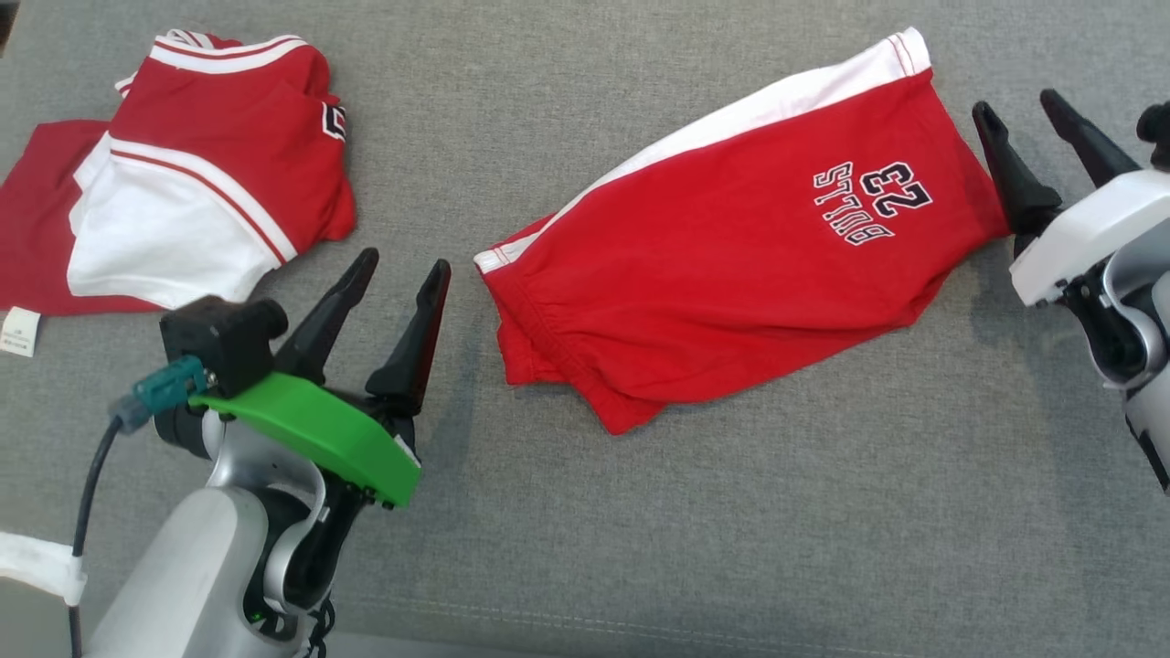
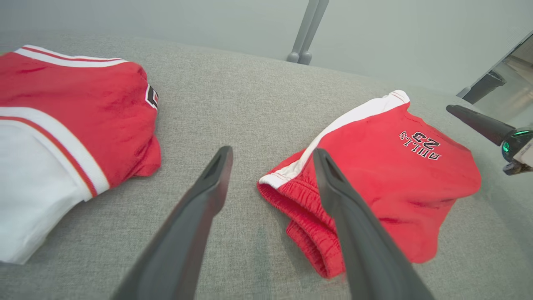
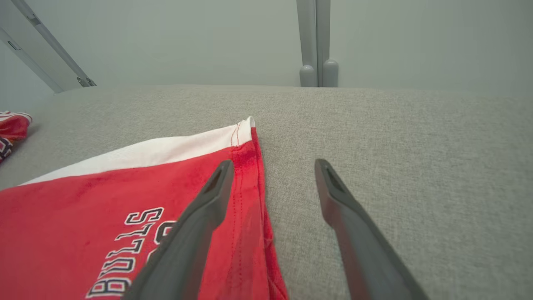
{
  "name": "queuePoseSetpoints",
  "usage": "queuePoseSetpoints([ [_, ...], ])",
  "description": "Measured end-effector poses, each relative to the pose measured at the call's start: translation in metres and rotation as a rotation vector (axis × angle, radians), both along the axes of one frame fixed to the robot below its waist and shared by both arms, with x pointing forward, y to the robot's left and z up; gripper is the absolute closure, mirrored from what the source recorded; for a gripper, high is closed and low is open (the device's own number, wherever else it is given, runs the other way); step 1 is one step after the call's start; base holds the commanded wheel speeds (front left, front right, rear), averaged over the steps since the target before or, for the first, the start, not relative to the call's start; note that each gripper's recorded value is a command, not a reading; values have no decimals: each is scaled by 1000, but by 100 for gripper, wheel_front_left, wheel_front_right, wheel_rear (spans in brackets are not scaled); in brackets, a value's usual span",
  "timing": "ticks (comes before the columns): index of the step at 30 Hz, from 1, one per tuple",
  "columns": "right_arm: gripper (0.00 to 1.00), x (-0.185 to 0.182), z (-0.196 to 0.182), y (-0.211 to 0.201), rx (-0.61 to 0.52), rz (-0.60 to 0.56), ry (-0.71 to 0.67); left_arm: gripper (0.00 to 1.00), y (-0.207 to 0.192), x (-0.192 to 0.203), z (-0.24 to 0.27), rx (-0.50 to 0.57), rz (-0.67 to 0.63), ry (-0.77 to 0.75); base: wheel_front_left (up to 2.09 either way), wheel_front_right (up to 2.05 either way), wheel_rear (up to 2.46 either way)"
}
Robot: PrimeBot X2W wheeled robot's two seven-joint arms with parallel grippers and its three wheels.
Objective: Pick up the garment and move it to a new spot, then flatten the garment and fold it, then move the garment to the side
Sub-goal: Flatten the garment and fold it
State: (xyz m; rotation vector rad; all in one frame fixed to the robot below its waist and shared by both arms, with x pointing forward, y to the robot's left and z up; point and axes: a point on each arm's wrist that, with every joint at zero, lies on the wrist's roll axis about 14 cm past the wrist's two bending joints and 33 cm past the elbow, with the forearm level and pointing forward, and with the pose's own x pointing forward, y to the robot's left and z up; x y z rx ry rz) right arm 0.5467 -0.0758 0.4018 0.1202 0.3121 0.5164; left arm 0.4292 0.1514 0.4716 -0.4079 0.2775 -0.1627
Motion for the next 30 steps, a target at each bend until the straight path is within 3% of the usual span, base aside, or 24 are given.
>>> queuePoseSetpoints([
  [8,0,-30,-42,6,11,-11,153,0,15,-39,-9,1,96,-4,0,0,0],
  [20,0,-43,-51,22,18,11,244,0,34,-60,-2,29,178,-41,0,0,0],
  [21,14,-45,-51,24,23,15,256,0,35,-60,-1,29,182,-47,0,0,0],
  [24,98,-49,-50,28,36,21,283,0,38,-65,0,28,196,-51,0,0,0],
  [30,100,-55,-48,27,74,-2,327,0,39,-70,3,24,207,-63,0,0,0],
])
